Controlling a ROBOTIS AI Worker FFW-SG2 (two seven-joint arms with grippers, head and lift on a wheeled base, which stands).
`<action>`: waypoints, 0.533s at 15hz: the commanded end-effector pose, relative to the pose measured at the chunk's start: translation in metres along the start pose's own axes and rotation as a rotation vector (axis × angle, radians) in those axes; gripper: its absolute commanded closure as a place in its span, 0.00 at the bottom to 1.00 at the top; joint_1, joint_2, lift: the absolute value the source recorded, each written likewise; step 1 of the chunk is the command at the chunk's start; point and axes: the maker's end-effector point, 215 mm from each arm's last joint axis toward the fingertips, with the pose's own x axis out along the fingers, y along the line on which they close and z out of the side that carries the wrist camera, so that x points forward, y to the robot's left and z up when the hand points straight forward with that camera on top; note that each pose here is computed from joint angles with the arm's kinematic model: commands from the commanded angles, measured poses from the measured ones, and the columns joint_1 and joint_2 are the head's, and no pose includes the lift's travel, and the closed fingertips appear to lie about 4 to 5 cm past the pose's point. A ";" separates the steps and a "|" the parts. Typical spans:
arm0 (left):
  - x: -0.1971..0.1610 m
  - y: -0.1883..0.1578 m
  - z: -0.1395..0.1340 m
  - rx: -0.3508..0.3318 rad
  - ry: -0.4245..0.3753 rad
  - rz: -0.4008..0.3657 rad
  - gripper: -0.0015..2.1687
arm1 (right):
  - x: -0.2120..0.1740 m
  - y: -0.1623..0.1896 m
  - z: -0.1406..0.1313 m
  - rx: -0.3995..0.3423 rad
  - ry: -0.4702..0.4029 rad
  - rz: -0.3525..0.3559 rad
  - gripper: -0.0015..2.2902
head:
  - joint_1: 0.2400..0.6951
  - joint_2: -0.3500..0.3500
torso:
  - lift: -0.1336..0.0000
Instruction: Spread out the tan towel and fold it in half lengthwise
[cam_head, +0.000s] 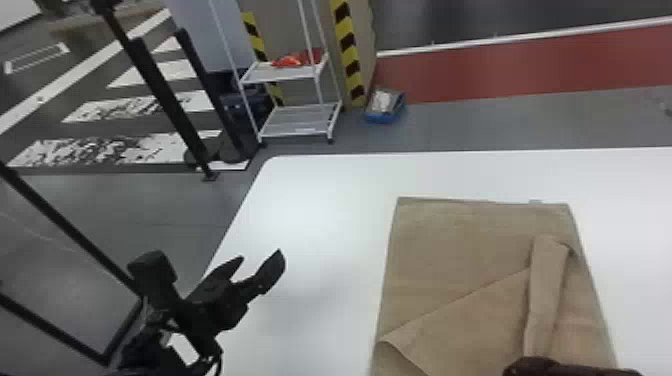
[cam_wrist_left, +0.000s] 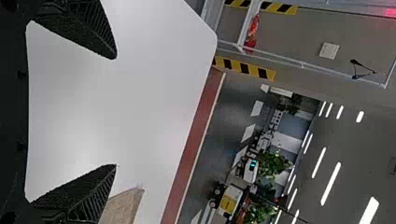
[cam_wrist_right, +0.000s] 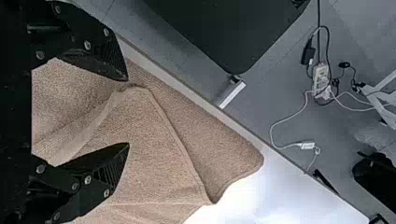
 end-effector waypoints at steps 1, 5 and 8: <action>0.000 0.000 0.000 0.001 0.000 0.000 0.02 | 0.001 0.000 -0.010 0.016 0.019 0.013 0.22 | 1.00 1.00 | 0.11; 0.000 0.001 -0.002 -0.001 0.003 0.002 0.02 | 0.003 -0.002 -0.012 0.036 0.023 0.014 0.34 | 1.00 1.00 | 0.11; 0.000 0.002 -0.001 -0.002 0.003 0.003 0.02 | 0.000 -0.004 -0.014 0.042 0.027 0.009 0.77 | 1.00 1.00 | 0.11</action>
